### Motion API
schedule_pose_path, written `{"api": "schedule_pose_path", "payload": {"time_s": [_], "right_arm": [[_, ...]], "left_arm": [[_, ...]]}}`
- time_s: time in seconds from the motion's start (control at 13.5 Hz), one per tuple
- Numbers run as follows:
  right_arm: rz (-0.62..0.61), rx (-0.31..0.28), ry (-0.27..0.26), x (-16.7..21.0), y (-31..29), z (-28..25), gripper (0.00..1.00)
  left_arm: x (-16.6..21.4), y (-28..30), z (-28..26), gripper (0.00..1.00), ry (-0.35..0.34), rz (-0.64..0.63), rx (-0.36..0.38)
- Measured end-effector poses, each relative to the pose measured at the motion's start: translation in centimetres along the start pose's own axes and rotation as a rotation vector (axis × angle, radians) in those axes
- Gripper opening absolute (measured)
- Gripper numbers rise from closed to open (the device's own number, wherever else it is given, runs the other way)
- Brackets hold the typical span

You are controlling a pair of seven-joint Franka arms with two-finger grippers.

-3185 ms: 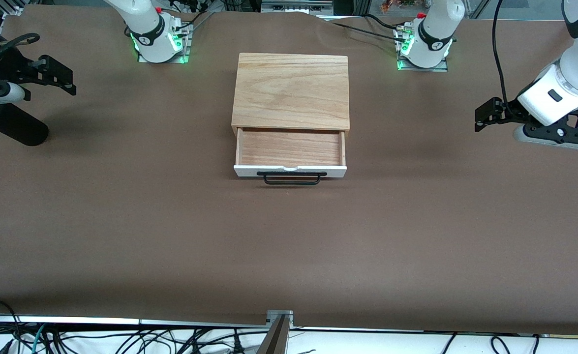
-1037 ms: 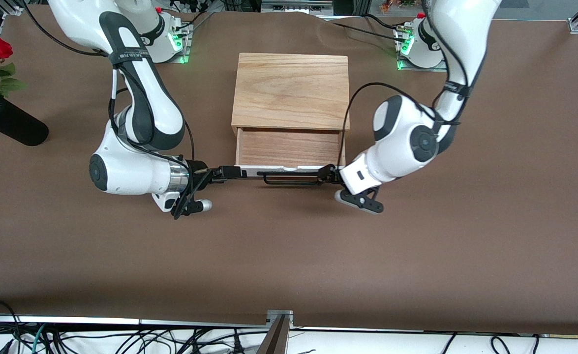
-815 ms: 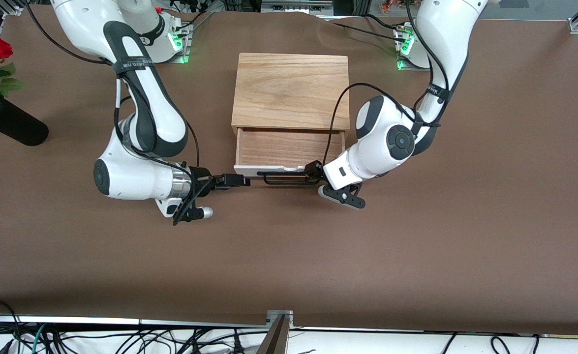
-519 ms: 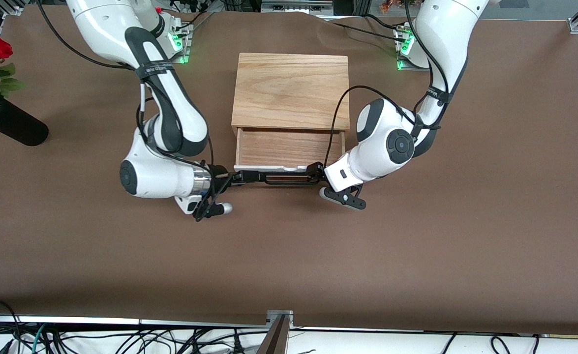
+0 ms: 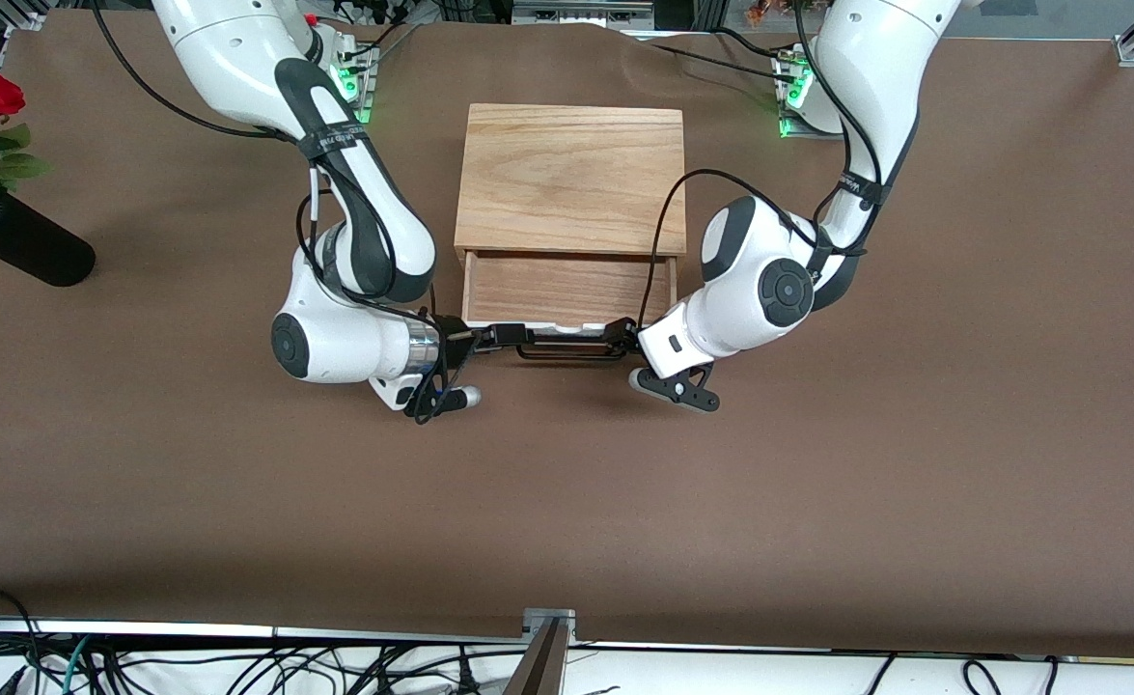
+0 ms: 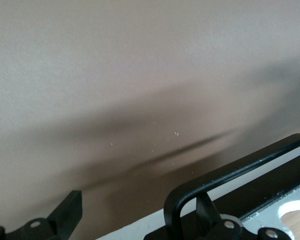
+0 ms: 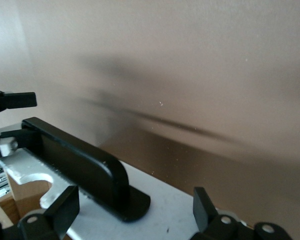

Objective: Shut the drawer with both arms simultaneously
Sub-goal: 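Push the drawer front into the box with both grippers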

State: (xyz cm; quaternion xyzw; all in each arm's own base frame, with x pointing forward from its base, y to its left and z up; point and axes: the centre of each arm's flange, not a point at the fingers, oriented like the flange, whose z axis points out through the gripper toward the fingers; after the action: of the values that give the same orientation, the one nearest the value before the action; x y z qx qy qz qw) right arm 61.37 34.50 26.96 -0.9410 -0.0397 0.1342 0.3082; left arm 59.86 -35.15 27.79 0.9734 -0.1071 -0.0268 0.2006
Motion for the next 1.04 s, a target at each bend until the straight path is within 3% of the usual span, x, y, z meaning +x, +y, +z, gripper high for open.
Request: {"api": "schedule_pose_path", "payload": {"time_s": [0.74,1.04], "right_arm": [[0.005,-0.027,-0.061,-3.7,-0.4,2.1,1.0],[0.002,-0.034,-0.113,-6.0,-0.6,3.1,1.0]], "left_arm": [[-1.7,0.8,0.8,1.0,-0.171,0.003,-0.009],[-3.1,1.4,1.4,1.0,-0.282,0.013,-0.013]]}}
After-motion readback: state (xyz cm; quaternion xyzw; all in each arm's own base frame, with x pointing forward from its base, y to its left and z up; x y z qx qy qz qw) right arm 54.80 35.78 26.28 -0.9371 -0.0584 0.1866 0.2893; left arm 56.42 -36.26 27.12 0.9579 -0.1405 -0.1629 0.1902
